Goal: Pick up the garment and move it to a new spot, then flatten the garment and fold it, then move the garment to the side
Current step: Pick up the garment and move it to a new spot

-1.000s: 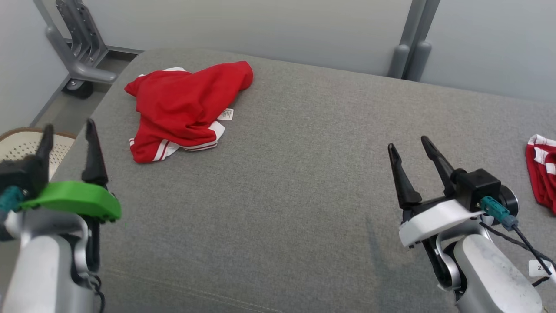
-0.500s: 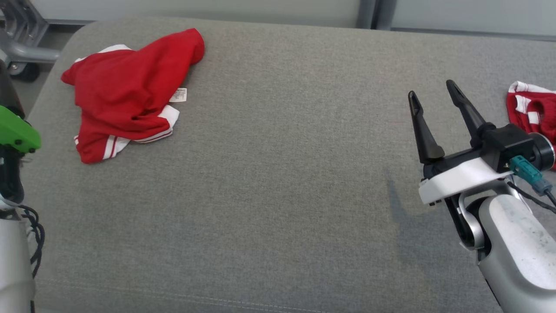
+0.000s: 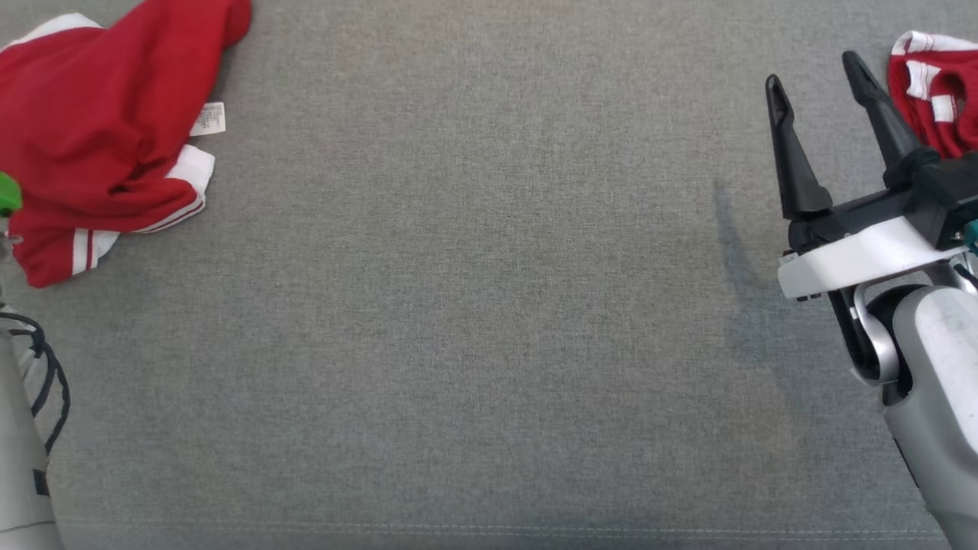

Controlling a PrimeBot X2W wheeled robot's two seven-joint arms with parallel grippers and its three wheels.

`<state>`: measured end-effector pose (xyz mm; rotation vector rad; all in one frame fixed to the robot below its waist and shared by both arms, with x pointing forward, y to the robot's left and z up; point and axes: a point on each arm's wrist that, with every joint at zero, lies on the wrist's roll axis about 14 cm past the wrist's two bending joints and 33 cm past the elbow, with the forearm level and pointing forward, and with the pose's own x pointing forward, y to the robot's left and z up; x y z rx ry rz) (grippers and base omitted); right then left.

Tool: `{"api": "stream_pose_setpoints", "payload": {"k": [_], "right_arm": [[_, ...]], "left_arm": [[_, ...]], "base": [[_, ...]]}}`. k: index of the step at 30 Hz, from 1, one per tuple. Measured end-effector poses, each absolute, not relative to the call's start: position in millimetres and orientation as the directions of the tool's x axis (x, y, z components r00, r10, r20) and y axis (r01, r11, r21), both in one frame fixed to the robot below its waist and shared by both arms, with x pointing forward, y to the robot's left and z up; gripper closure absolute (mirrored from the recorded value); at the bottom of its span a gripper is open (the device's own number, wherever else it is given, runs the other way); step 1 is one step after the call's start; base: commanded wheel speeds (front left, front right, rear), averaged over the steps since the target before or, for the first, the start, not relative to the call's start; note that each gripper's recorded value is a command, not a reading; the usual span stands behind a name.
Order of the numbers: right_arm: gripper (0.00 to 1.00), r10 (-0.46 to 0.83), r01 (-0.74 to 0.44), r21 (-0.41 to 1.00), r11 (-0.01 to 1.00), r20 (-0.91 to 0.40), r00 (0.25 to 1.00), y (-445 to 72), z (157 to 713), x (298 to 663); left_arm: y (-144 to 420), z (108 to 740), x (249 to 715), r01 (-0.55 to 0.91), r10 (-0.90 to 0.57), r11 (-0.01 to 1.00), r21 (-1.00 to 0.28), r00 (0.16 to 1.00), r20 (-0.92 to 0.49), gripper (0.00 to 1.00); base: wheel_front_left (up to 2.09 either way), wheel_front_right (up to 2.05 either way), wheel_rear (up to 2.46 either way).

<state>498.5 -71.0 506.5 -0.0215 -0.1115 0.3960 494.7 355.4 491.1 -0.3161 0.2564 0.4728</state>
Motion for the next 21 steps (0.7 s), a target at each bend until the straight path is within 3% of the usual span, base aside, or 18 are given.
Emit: {"api": "stream_pose_setpoints", "payload": {"k": [13, 21], "right_arm": [[0.00, 0.372, -0.371, -0.048, 0.928, 0.031, 0.928, -82.3, 468.6, 515.6], [0.00, 0.377, -0.376, -0.048, 0.926, 0.020, 0.926, -82.1, 462.9, 516.8]], "left_arm": [[331.3, 386.0, 491.1, -0.525, 0.345, 0.832, -0.181, 0.744, -0.572, 0.00], [328.1, 370.7, 489.0, -0.538, 0.336, 0.825, -0.173, 0.712, -0.616, 0.00]], "base": [[0.00, 0.00, 0.00], [0.00, 0.00, 0.00]]}}
